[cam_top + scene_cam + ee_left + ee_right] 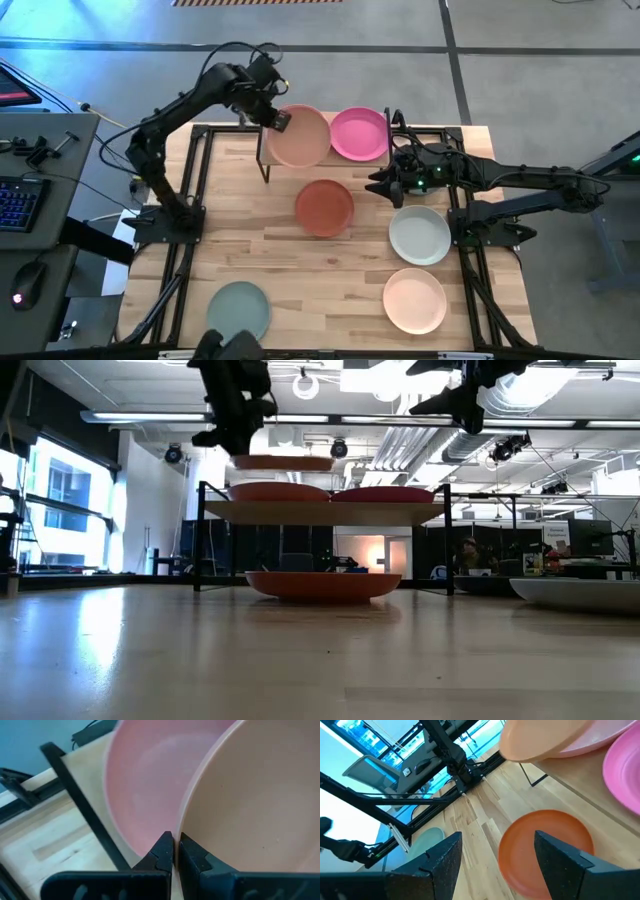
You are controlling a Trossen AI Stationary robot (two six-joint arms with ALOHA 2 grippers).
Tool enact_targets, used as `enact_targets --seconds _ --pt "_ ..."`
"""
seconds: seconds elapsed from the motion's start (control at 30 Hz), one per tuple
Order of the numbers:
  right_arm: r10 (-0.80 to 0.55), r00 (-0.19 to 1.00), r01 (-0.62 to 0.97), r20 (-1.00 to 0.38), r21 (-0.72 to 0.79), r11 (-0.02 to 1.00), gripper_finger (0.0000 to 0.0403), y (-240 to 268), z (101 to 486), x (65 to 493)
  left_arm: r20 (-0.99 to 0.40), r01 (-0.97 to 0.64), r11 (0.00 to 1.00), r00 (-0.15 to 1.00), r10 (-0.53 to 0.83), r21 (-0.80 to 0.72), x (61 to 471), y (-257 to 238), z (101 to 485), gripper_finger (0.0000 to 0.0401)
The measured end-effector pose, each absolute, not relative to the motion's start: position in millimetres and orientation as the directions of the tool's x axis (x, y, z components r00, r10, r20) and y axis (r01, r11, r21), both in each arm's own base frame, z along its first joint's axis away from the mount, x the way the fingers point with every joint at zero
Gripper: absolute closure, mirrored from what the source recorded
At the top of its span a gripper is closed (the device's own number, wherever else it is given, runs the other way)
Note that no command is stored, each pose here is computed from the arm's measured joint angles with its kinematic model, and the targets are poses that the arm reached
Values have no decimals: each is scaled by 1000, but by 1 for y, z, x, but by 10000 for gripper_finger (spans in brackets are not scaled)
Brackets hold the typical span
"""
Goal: Place and stack plates onto a shelf
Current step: Stack the light brown plate on top of the light pink plate
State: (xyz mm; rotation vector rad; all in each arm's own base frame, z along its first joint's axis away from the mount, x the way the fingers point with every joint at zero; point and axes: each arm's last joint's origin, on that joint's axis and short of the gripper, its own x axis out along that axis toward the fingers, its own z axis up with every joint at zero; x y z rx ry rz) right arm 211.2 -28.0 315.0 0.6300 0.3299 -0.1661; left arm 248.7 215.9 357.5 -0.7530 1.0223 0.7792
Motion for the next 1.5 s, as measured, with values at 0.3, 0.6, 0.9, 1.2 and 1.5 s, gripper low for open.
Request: enact_targets --seconds 0.3,0.6,0.9,1.2,1.5 --pt "-53 935 253 -352 554 793 174 -28 315 211 -915 -870 448 335 226 -208 238 247 350 401" --pt "-55 934 253 -352 547 798 174 -28 315 211 -905 -881 412 350 240 -232 231 256 351 401" --pt "-86 932 274 -353 526 805 174 -29 315 211 -922 -882 433 310 230 -189 238 255 342 401" --pt "-86 932 278 -353 540 795 174 -29 315 211 -934 -887 428 285 214 -172 247 259 330 401" --pt "-86 931 278 -354 540 794 174 -29 315 211 -946 -890 438 240 219 -125 246 259 327 401"
